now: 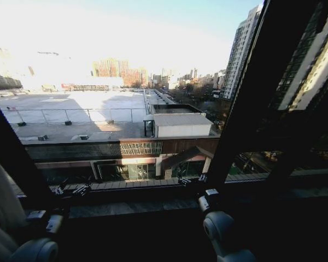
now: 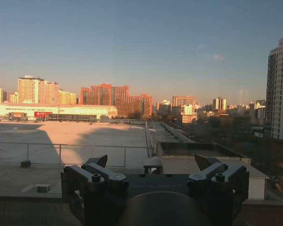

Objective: Open the curtains by pulling them apart, changing their state from closed to fully open.

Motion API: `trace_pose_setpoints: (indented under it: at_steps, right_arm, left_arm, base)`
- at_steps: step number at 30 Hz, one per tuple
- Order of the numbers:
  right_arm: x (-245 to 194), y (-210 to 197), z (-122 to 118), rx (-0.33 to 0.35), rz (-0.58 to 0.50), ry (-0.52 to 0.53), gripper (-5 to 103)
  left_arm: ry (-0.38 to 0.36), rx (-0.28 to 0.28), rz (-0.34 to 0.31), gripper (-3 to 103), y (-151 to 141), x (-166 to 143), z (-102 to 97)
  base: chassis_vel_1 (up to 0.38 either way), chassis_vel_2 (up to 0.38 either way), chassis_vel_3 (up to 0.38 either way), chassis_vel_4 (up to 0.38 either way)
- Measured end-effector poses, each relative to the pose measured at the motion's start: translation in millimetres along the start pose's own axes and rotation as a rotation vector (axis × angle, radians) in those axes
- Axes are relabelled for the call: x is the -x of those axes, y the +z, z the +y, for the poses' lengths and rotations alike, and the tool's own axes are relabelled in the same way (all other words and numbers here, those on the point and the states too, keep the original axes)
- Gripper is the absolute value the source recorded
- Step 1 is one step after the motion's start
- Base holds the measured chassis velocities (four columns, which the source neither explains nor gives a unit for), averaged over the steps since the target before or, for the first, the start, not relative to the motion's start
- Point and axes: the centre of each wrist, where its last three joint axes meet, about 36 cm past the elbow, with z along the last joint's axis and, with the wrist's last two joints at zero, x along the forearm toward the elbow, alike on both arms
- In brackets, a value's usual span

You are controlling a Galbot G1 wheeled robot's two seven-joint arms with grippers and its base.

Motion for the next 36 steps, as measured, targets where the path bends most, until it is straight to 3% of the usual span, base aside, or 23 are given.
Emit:
trace_pose_setpoints:
  at_steps: [11, 36]
  right_arm:
    - [-1.0, -4.5, -5.7, -0.008, -0.011, 0.01, 100]
    - [-2.3, -6.4, -6.6, -0.002, -0.005, 0.017, 100]
  left_arm:
    - [0.019, -0.015, -0.023, 100, 1.7, -3.1, -14.9]
    - [0.008, -0.011, -0.016, 100, 4.4, -3.4, -12.0]
  base:
    - [-0.251, -0.349, 0.251, 0.362]
    - [-0.285, -0.42, 0.284, 0.434]
